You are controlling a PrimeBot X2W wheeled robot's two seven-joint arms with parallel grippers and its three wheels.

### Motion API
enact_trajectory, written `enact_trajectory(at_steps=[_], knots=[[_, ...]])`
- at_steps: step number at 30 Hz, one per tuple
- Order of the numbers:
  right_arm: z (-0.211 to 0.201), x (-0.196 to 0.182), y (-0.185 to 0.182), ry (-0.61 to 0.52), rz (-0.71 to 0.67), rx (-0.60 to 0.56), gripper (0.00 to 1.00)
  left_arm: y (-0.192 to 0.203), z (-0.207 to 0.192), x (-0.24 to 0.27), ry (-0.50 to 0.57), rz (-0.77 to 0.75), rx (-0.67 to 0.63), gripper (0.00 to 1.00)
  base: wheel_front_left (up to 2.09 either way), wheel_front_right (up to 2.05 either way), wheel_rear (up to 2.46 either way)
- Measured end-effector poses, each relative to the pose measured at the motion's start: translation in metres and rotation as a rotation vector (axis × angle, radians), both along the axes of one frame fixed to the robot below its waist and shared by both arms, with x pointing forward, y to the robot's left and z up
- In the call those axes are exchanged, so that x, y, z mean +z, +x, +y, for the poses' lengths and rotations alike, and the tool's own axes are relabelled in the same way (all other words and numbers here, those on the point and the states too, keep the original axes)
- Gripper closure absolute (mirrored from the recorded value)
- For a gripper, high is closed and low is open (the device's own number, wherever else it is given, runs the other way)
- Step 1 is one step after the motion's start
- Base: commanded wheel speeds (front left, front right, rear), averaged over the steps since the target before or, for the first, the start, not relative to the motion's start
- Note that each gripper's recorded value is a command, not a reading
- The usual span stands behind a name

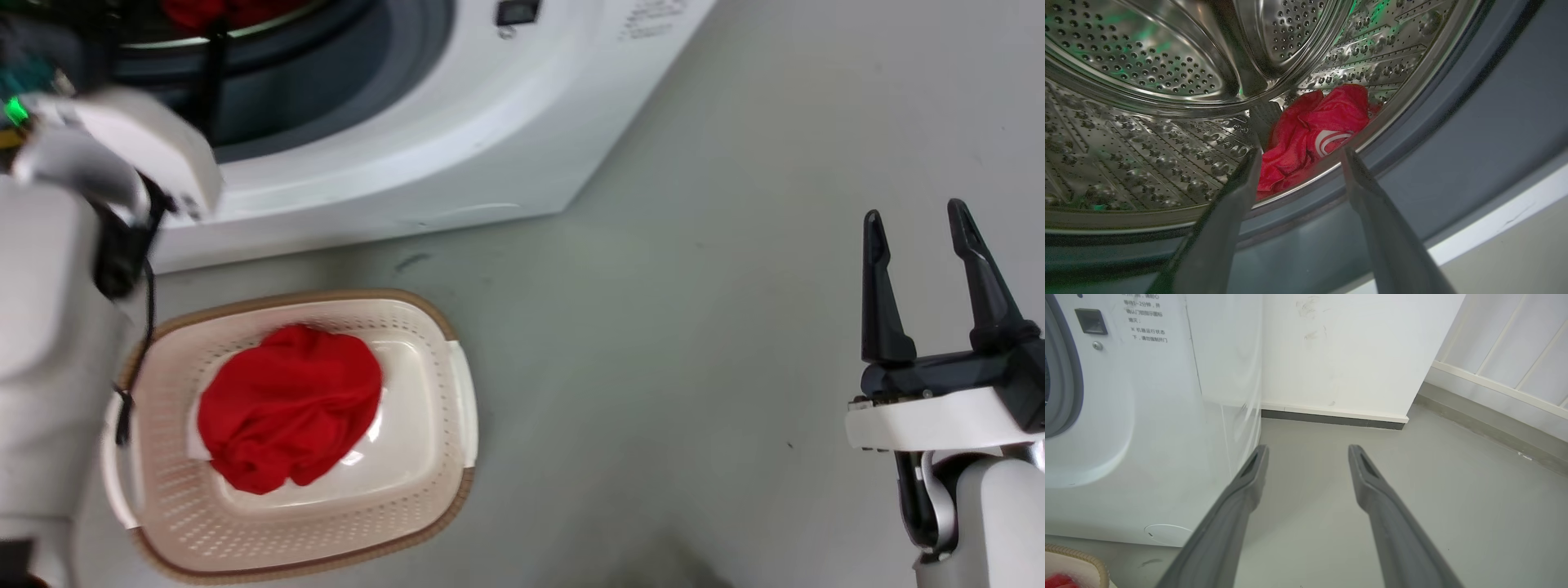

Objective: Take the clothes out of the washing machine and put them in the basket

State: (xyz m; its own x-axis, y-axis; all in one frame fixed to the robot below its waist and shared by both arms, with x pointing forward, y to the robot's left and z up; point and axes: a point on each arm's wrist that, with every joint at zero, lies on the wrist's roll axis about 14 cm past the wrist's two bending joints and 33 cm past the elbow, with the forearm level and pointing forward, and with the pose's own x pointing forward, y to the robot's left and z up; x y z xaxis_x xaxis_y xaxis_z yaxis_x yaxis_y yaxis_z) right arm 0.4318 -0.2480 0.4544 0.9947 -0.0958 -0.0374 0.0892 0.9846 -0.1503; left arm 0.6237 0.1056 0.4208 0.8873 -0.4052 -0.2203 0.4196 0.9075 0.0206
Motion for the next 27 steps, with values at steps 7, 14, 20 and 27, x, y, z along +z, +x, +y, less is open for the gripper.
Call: enact_trajectory(at_steps=[7, 14, 20, 27], knots=[[-0.025, -0.020, -0.015, 0.024, 0.068, -0.085, 0.00, 0.069, -0.006, -0.009, 0.060, 0.161, -0.002, 0.00, 0.00, 0.00, 0.00], [-0.041, -0.038, -0.034, 0.035, 0.147, -0.150, 0.00, 0.111, -0.018, -0.039, 0.088, 0.391, 0.000, 0.00, 0.00, 0.00, 0.00], [-0.053, -0.058, -0.055, 0.005, 0.239, -0.202, 0.00, 0.117, -0.041, -0.088, 0.107, 0.593, -0.026, 0.00, 0.00, 0.00, 0.00], [-0.054, -0.068, -0.062, 0.006, 0.278, -0.220, 0.00, 0.116, -0.031, -0.125, 0.183, 0.700, 0.025, 0.00, 0.00, 0.00, 0.00]])
